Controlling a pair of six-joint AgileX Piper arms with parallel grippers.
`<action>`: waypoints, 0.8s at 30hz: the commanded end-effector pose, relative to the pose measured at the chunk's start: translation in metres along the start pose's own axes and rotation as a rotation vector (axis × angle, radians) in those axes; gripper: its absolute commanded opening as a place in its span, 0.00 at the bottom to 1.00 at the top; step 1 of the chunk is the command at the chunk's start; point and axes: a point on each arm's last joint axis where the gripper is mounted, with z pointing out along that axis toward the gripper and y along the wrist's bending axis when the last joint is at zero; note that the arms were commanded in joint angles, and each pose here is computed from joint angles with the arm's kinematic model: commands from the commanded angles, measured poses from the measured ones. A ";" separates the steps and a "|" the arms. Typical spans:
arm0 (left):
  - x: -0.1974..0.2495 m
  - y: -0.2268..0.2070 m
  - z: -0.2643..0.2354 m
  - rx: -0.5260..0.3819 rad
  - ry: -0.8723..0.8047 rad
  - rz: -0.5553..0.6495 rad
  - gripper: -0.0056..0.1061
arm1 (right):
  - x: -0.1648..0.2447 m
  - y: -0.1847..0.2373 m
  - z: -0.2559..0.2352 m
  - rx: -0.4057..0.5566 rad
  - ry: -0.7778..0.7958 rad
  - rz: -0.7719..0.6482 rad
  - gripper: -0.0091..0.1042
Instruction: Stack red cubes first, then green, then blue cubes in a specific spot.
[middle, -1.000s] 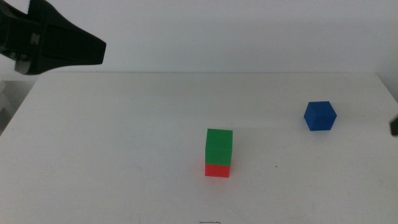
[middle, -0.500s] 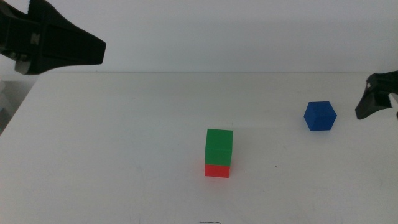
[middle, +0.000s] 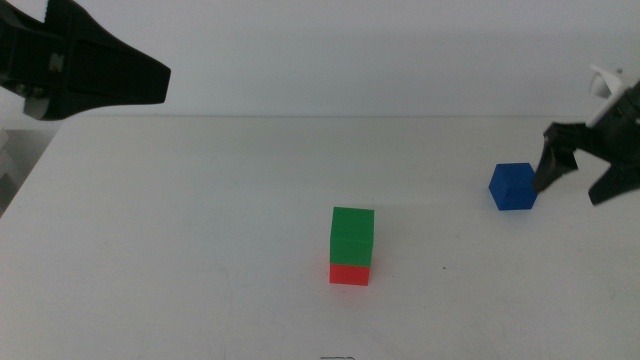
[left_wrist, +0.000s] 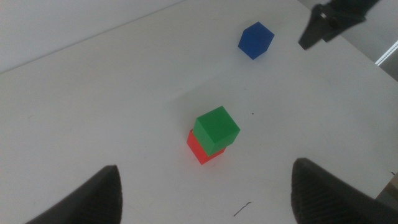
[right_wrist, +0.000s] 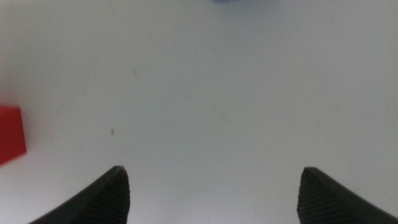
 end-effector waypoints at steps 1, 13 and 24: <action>-0.010 -0.006 -0.010 0.004 -0.095 -0.001 0.87 | -0.008 0.007 -0.030 0.003 -0.089 -0.029 0.91; -0.010 -0.006 -0.010 0.004 -0.095 -0.001 0.87 | -0.061 0.026 -0.012 0.192 -0.161 -0.118 0.91; -0.010 -0.006 -0.010 0.004 -0.095 -0.001 0.87 | -0.083 0.029 0.030 0.242 -0.138 -0.145 0.91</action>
